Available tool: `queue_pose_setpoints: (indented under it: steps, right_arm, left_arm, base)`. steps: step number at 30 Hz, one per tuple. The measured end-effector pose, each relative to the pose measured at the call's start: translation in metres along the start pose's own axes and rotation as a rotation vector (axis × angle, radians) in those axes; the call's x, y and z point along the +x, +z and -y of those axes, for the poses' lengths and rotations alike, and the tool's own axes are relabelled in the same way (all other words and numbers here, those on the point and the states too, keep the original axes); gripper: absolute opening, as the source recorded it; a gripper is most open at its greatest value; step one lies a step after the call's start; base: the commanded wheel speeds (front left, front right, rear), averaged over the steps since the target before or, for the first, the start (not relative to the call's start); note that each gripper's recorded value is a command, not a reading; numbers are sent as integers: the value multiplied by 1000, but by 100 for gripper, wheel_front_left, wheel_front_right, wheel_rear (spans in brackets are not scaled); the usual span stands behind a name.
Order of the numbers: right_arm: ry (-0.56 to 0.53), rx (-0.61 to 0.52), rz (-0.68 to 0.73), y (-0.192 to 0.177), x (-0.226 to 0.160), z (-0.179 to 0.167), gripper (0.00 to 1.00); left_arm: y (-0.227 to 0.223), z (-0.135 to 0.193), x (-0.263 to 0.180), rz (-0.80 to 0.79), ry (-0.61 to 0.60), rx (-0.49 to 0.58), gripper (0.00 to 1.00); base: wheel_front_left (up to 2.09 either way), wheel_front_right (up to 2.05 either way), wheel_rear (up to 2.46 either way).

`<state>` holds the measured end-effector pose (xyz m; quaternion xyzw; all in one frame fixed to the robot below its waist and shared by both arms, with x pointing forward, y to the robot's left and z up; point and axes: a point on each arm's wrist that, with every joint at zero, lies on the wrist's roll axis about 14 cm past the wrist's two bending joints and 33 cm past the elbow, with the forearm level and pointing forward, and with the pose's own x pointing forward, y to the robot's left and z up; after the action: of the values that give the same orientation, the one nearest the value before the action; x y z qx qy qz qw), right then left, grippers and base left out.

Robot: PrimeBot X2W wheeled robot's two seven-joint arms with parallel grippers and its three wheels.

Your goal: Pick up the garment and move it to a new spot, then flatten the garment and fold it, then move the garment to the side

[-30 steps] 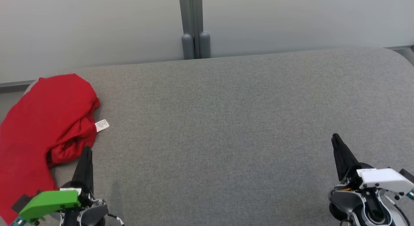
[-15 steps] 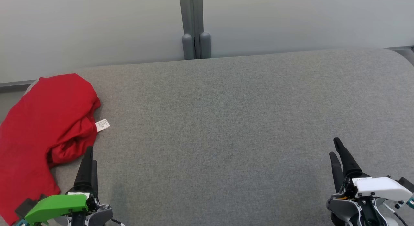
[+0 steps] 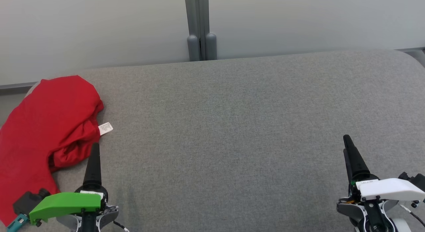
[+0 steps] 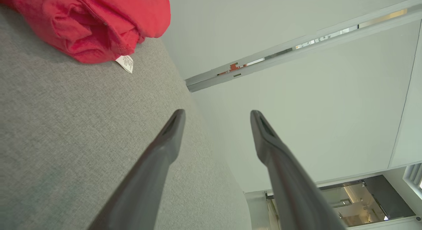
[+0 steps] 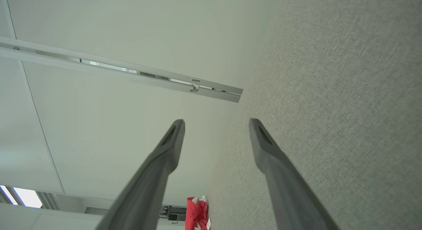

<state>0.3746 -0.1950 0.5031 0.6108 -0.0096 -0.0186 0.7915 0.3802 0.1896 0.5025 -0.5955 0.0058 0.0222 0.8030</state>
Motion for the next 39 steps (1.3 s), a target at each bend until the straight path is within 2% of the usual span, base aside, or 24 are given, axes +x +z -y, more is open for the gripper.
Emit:
queue_pose_setpoints:
  steps: [26,39]
  right_arm:
    - [112,-445,7,-10,-3,-30,100]
    - [153,-594,0,-16,-5,-39,100]
  left_arm:
    - [0,22,1,25,-59,557,100]
    - [-1,30,-1,49,-92,737,100]
  base:
    - [0,0,0]
    - [0,0,0]
